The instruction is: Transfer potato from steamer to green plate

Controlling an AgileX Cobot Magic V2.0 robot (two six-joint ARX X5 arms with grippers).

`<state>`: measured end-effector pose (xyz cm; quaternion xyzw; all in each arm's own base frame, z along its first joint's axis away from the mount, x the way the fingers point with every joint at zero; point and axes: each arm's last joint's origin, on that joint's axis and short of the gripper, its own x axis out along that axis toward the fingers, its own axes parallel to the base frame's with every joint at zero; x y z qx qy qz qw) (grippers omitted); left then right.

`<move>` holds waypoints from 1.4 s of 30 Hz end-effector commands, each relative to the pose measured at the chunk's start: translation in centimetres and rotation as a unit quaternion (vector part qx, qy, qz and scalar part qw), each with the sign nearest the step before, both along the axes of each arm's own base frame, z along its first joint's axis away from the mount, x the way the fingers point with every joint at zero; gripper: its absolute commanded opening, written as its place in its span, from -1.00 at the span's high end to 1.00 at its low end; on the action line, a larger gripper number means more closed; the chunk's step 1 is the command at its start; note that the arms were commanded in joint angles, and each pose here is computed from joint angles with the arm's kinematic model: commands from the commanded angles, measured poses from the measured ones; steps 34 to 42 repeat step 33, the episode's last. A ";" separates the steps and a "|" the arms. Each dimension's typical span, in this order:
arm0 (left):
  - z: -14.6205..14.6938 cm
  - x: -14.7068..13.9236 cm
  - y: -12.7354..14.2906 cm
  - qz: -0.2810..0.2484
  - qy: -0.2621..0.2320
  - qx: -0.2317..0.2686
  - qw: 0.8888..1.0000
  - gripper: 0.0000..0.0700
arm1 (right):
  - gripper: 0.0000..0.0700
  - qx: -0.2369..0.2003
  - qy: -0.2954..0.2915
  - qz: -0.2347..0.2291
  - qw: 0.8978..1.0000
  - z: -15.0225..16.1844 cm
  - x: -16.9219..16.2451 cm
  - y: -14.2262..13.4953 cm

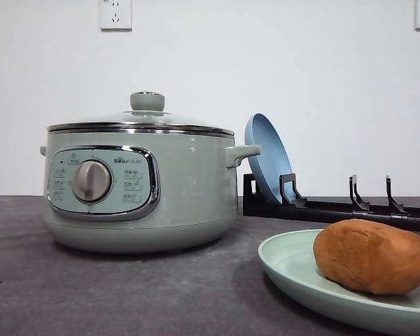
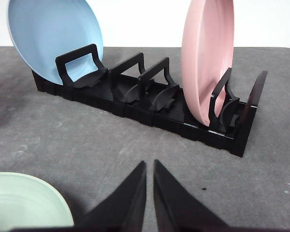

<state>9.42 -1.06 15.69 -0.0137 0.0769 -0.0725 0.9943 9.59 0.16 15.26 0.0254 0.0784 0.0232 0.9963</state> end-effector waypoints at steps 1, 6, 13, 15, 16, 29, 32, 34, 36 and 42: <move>-0.7 0.1 0.0 -0.006 0.012 0.008 1.000 0.99 | 0.96 -0.007 -0.005 -0.001 1.000 0.0 0.0 0.0; -0.7 0.1 0.0 -0.006 0.012 0.008 1.000 0.99 | 0.96 -0.007 -0.005 -0.001 1.000 0.0 0.0 0.0; -0.7 0.1 0.0 -0.006 0.012 0.008 1.000 0.99 | 0.96 -0.007 -0.005 -0.001 1.000 0.0 0.0 0.0; -0.7 0.1 0.0 -0.006 0.012 0.008 1.000 0.99 | 0.96 -0.007 -0.005 -0.001 1.000 0.0 0.0 0.0; -0.7 0.1 0.0 -0.006 0.012 0.008 1.000 0.99 | 0.96 -0.007 -0.005 -0.001 1.000 0.0 0.0 0.0; -0.7 0.1 0.0 -0.006 0.012 0.008 1.000 0.99 | 0.96 -0.007 -0.005 -0.001 1.000 0.0 0.0 0.0; -0.7 0.1 0.0 -0.006 0.012 0.008 1.000 0.99 | 0.96 -0.007 -0.005 -0.001 1.000 0.0 0.0 0.0; -0.7 0.1 0.0 -0.006 0.012 0.008 1.000 0.99 | 0.96 -0.007 -0.005 -0.001 1.000 0.0 0.0 0.0; -0.7 0.1 0.0 -0.006 0.012 0.008 1.000 0.99 | 0.96 -0.007 -0.005 -0.001 1.000 0.0 0.0 0.0; -0.7 0.1 0.0 -0.006 0.012 0.008 1.000 0.99 | 0.96 -0.007 -0.005 -0.001 1.000 0.0 0.0 0.0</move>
